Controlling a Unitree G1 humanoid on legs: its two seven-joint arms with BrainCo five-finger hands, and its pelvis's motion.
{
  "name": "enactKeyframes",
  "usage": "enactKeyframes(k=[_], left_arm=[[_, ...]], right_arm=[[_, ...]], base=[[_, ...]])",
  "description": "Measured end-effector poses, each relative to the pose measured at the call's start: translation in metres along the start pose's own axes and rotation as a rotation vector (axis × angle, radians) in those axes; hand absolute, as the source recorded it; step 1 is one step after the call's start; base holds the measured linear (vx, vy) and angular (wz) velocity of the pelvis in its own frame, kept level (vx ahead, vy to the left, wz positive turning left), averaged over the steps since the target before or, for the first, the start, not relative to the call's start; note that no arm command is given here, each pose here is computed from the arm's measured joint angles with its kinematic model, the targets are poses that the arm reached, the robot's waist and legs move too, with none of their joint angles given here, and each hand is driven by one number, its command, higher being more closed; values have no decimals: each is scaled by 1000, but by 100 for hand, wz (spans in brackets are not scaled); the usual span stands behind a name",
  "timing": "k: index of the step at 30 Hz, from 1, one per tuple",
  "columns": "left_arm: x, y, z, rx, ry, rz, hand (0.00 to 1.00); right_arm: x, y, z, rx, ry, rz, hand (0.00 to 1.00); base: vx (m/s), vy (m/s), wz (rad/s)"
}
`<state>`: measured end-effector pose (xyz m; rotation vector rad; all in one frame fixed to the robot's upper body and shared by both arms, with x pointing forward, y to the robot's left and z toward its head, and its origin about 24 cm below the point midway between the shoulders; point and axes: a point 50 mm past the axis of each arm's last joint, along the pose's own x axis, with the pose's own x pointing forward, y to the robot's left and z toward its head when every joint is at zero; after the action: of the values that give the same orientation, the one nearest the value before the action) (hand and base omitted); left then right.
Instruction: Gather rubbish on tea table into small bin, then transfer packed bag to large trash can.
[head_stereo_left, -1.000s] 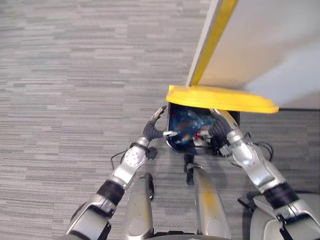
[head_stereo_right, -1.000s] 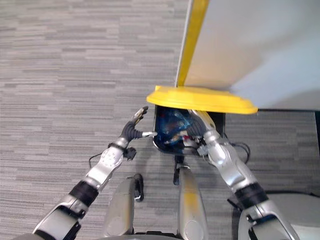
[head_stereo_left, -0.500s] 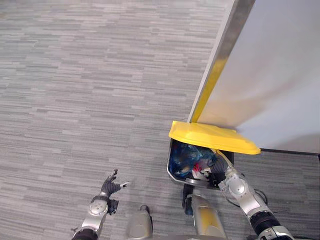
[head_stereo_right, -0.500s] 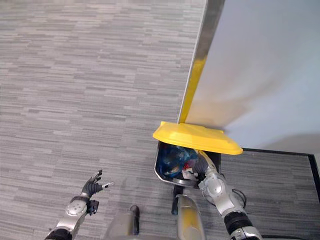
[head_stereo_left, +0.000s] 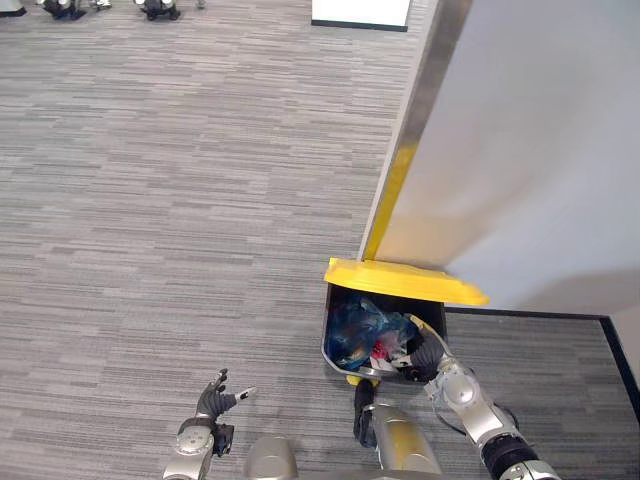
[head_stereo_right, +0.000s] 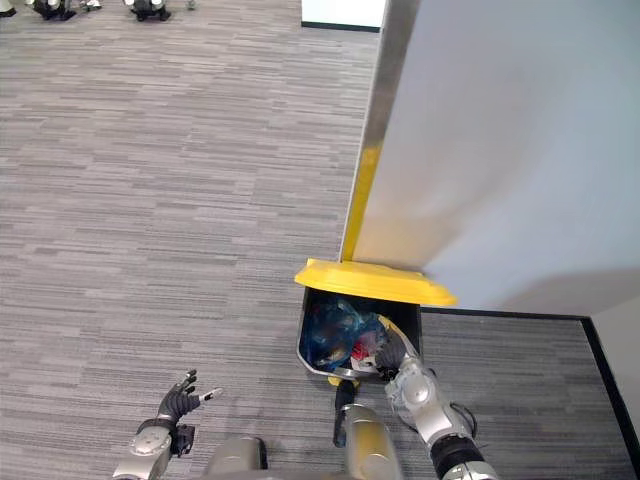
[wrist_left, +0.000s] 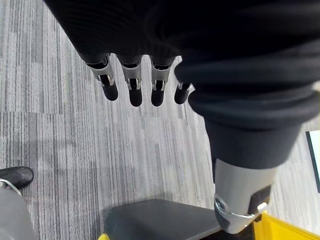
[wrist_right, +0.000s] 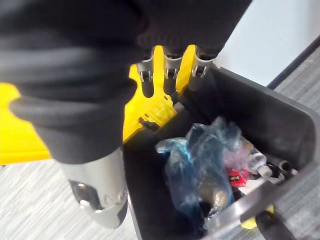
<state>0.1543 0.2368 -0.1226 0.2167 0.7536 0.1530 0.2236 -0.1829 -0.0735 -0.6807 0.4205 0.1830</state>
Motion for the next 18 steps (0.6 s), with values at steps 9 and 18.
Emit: enactKeyframes(k=[9, 18], left_arm=[[-11, -41, -19, -117, 79, -44, 0], [-12, -41, -25, -113, 107, -41, 0]], right_arm=[[-62, 49, -83, 283, 390, 20, 0], [-85, 52, -119, 408, 608, -28, 0]], base=[[-143, -111, -31], [-50, -13, -20]])
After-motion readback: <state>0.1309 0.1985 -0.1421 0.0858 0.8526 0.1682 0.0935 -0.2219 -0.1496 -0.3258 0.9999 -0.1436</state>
